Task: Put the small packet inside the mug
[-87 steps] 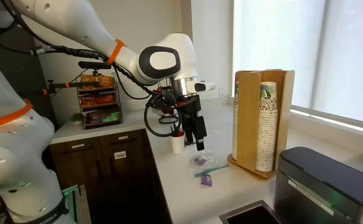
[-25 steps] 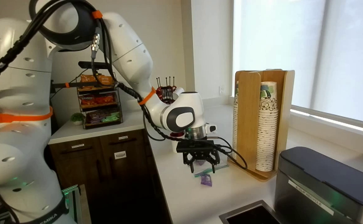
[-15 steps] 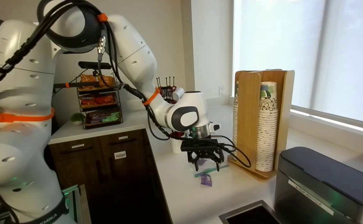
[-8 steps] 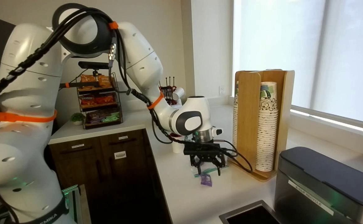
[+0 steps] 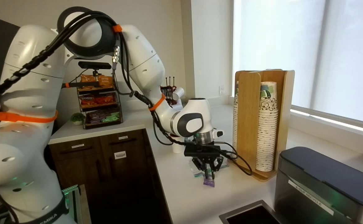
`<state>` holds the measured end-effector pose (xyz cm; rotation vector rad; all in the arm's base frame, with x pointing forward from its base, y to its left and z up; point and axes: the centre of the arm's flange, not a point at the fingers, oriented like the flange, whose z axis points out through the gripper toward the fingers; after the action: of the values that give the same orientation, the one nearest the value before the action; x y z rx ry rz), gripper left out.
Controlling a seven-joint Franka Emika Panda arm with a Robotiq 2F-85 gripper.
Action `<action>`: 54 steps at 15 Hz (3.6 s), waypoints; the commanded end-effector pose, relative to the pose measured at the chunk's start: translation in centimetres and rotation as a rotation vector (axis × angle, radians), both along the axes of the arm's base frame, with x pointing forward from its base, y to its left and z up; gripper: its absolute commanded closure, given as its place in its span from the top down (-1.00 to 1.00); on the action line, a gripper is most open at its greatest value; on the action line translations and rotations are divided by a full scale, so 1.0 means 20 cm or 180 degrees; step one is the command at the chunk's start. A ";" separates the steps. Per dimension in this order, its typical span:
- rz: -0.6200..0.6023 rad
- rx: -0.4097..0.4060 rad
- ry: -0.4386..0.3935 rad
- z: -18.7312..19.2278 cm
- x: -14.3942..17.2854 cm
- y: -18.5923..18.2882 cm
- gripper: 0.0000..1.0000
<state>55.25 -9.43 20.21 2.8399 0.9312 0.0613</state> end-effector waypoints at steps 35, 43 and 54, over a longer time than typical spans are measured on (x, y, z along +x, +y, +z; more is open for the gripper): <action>0.3258 -0.0126 -0.0102 0.71 0.02 1.26 -1.00; 0.3733 -0.0147 0.0047 0.65 0.11 1.43 -1.00; 0.3940 -0.0123 0.0110 0.60 0.16 1.48 -0.19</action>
<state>58.23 19.83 32.28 1.8144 2.3899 0.1615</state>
